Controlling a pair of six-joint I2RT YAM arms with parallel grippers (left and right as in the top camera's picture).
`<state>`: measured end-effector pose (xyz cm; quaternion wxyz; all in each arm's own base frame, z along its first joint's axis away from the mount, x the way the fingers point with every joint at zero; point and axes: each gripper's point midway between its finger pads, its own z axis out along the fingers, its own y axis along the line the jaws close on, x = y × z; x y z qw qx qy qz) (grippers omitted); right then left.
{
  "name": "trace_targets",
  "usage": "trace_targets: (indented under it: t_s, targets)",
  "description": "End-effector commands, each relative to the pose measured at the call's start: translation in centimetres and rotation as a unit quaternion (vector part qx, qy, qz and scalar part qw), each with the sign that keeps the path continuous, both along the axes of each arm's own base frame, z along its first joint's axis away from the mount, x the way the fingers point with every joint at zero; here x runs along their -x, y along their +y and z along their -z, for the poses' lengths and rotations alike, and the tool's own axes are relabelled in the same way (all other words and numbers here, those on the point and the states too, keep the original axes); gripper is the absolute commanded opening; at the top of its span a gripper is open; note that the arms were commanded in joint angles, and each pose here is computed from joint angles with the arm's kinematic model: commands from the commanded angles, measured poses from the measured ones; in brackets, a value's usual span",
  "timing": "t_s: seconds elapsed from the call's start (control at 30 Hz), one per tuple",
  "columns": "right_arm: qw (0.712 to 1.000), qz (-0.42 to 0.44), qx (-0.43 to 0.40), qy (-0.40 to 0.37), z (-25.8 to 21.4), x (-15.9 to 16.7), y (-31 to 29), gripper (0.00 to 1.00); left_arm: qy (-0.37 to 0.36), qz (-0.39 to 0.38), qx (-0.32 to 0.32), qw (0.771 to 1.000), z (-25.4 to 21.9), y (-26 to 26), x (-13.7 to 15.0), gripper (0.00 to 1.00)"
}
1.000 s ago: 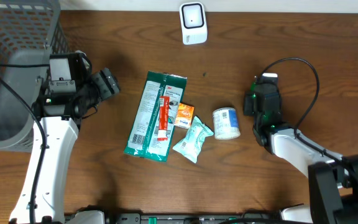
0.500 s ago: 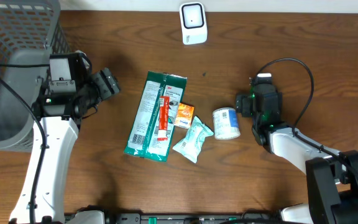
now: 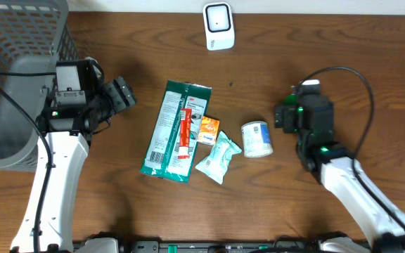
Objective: Scan the item barcode
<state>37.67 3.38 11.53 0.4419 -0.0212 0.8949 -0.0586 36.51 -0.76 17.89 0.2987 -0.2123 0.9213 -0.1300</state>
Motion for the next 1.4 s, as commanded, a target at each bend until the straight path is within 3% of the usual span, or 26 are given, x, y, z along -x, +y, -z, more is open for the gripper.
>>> trace_targets:
  t_s: [0.0, 0.23, 0.3, 0.37, 0.4, 0.43, 0.47, 0.83, 0.93, 1.1, 1.37]
  targets:
    - [0.999, -0.028, -0.023, -0.016, -5.5, -0.7, -0.2, 0.99, -0.014, 0.000, -0.008, 1.000, -1.0, 0.3, -0.4, 0.88]
    - [0.989, -0.042, -0.133, 0.055, -15.3, -1.0, -1.1, 0.98, -0.014, 0.000, -0.009, 1.000, -1.0, 0.3, -0.4, 0.88]
    - [0.983, -0.009, -0.160, 0.087, -17.1, -0.9, -1.9, 0.88, -0.014, 0.000, -0.008, 1.000, -1.0, 0.3, -0.4, 0.88]
    - [0.975, 0.019, -0.178, 0.131, -17.8, -0.6, -2.3, 0.84, -0.014, 0.000, -0.008, 1.000, -1.0, 0.3, -0.4, 0.88]
    - [0.971, 0.027, -0.182, 0.150, -17.9, -0.5, -2.3, 0.85, -0.014, 0.000, -0.008, 1.000, -1.0, 0.3, -0.4, 0.88]
    - [0.967, 0.033, -0.184, 0.173, -17.7, -0.5, -2.3, 0.95, -0.014, 0.000, -0.008, 1.000, -1.0, 0.3, -0.4, 0.88]
    - [0.962, 0.040, -0.187, 0.193, -17.3, -0.6, -2.3, 0.99, -0.014, 0.000, -0.008, 1.000, -1.0, 0.3, -0.4, 0.88]
    - [0.898, 0.082, -0.252, 0.351, -7.7, -0.8, -0.1, 0.99, -0.014, 0.000, -0.008, 1.000, -1.0, 0.3, -0.4, 0.88]
    - [0.881, 0.100, -0.256, 0.385, -4.4, -0.4, 0.2, 0.92, -0.014, 0.000, -0.009, 1.000, -1.0, 0.3, -0.4, 0.88]
    - [0.866, 0.120, -0.257, 0.411, 0.2, -0.6, 0.4, 0.85, -0.014, 0.000, -0.008, 1.000, -1.0, 0.3, -0.4, 0.88]
    - [0.850, 0.163, -0.233, 0.443, 5.3, -0.7, -0.3, 0.90, -0.014, 0.000, -0.008, 1.000, -1.0, 0.3, -0.4, 0.88]
